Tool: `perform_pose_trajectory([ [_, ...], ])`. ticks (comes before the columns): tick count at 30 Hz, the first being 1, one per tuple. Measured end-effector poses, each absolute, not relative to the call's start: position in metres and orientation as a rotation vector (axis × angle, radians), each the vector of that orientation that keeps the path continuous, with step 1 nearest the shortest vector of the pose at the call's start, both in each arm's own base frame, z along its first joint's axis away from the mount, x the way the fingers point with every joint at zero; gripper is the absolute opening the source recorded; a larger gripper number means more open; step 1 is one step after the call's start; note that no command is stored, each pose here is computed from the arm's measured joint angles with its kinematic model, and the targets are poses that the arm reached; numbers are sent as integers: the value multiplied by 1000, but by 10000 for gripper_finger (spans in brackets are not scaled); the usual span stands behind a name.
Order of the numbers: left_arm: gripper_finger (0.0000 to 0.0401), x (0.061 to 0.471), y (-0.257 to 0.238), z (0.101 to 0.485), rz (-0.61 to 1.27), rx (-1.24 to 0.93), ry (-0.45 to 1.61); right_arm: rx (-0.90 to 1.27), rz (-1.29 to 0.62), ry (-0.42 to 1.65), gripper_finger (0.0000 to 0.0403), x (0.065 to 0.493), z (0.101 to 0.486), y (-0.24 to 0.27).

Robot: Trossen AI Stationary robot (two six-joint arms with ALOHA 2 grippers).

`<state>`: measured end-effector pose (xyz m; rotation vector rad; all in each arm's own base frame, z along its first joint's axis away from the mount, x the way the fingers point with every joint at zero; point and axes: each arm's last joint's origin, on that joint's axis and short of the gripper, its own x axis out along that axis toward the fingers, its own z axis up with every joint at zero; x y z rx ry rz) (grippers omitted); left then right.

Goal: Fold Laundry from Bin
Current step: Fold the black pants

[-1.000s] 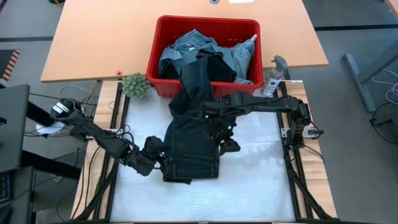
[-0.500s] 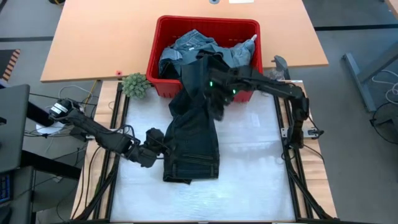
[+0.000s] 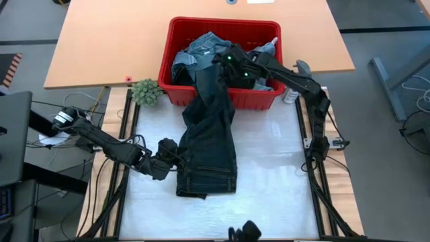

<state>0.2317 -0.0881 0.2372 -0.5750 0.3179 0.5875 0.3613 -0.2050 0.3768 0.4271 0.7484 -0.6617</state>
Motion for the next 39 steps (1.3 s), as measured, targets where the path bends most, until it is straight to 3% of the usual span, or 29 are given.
perform_pose_trajectory([
  [12, 224, 232, -89, 237, 562, -573, 343, 602, -575, 754, 240, 371, 341, -244],
  [15, 224, 231, -89, 236, 565, -569, 346, 651, -585, 719, 184, 368, 342, -251],
  [19, 224, 231, -89, 236, 564, -561, 350, 678, -551, 713, 39, 364, 342, -256],
  [20, 224, 231, -89, 236, 562, -560, 352, 675, -535, 709, 24, 364, 343, -256],
  [30, 224, 231, -89, 236, 553, -558, 361, 598, -424, 568, 21, 344, 410, -206],
  [39, 224, 231, -89, 236, 555, -572, 356, 458, -305, 640, 21, 331, 451, -84],
])
